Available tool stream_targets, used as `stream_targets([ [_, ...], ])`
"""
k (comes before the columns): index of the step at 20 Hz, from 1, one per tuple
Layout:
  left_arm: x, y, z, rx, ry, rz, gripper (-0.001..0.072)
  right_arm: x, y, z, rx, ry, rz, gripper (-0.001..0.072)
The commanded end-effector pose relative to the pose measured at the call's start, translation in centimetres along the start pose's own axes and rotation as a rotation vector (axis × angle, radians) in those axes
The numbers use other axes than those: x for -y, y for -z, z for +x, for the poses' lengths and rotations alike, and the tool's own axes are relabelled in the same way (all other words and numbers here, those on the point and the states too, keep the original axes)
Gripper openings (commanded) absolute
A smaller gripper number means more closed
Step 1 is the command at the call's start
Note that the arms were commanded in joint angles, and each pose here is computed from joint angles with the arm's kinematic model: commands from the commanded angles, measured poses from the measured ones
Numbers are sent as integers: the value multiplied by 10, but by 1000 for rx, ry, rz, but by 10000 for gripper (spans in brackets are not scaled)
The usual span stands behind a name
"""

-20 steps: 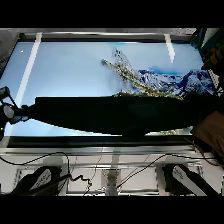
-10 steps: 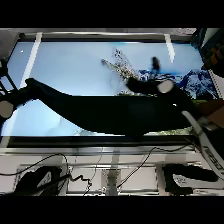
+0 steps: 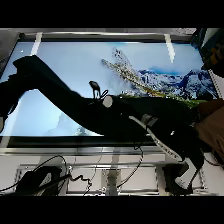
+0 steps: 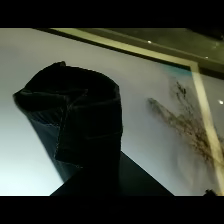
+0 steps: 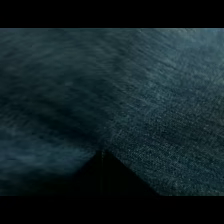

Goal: Fold the clothes and pants, and hang the long-sleeved shirts on hangers.

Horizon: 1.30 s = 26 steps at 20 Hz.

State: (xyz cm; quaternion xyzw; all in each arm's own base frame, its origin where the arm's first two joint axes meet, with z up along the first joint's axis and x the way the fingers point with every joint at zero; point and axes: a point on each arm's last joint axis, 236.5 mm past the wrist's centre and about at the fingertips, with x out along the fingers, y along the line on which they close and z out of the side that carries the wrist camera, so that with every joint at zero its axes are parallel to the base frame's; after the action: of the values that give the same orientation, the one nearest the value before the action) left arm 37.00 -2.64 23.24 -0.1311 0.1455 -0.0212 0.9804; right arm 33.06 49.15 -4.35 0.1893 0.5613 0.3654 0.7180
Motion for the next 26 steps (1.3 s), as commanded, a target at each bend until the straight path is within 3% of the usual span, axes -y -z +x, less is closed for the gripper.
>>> stream_targets([
  [1,19,11,12,-35,77,-133,24,-15,25,14,-63,16,-88,71],
  [7,118,90,30,-258,292,-49,24,82,-57,-92,1,229,-95,71],
  [12,240,221,-2,-529,561,178,24,153,-136,-259,260,326,57,71],
  [17,316,361,-64,-749,741,325,48,191,-145,-386,430,410,155,72],
  [18,322,376,-82,-789,767,341,266,195,-143,-400,444,421,168,72],
  [19,327,381,-95,-801,792,360,622,198,-140,-412,453,432,178,72],
  [20,332,377,-105,-794,816,364,692,201,-137,-421,458,444,186,72],
  [23,330,327,-104,-709,833,329,697,213,-130,-431,447,482,199,72],
  [26,249,269,-63,-712,634,353,697,214,-129,-431,441,490,199,72],
])
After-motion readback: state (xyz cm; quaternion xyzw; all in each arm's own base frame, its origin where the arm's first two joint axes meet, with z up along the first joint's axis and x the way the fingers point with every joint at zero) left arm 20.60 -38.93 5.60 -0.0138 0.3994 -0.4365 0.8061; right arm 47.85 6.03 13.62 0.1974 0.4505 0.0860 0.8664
